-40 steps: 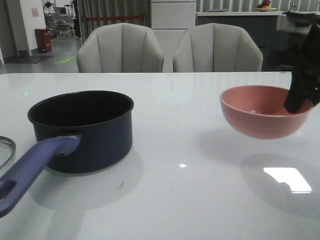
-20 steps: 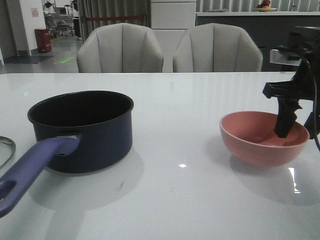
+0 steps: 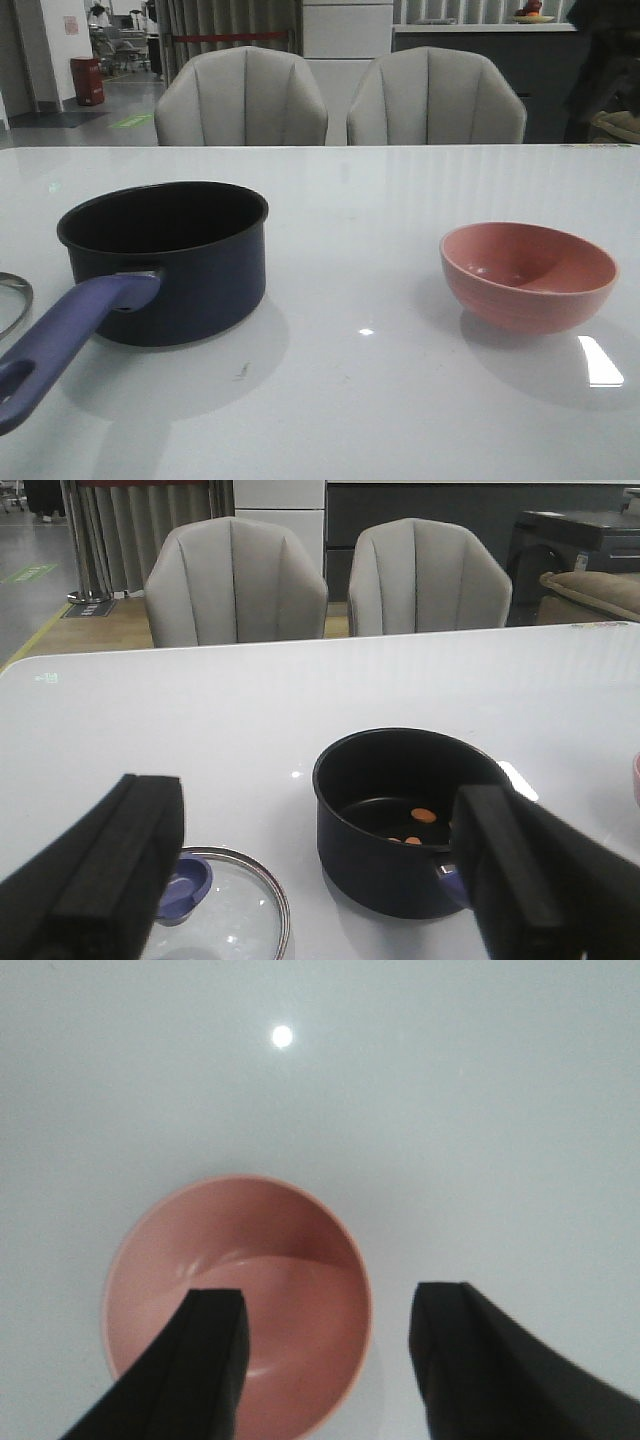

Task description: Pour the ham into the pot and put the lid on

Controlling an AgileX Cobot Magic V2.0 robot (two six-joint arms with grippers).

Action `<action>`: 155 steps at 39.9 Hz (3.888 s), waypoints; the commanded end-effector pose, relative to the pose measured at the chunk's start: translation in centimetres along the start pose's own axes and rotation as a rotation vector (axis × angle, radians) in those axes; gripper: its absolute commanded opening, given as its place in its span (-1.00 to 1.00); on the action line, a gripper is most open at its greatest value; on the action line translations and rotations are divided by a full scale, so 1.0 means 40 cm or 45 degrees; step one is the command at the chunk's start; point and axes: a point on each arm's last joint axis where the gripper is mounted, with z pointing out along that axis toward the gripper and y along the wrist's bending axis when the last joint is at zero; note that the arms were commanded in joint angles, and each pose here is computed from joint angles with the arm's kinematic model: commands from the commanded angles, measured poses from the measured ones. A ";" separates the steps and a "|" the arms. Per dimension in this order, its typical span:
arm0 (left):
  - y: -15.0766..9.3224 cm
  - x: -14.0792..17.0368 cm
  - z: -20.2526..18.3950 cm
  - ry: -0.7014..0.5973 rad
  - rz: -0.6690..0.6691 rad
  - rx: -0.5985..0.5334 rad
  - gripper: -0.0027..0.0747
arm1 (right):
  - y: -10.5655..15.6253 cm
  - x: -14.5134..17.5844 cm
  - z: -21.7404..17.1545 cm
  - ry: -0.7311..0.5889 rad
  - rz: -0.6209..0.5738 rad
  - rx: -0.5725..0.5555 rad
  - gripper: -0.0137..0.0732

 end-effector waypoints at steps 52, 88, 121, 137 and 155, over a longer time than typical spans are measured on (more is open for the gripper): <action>-0.002 -0.038 -0.004 -0.117 -0.017 0.013 0.58 | 0.096 0.536 -0.325 -1.117 -0.136 -0.092 -0.32; 0.032 -0.136 0.232 0.512 -0.166 -0.173 0.59 | 0.096 0.536 -0.325 -1.117 -0.136 -0.092 -0.32; 0.241 -0.055 0.606 1.337 -0.478 -0.432 0.58 | 0.096 0.536 -0.325 -1.117 -0.136 -0.092 -0.32; 0.273 -0.016 0.699 1.502 -0.521 -0.427 0.58 | 0.096 0.536 -0.325 -1.117 -0.136 -0.092 -0.32; 0.292 0.022 0.739 1.471 -0.498 -0.445 0.58 | 0.096 0.536 -0.325 -1.117 -0.136 -0.092 -0.32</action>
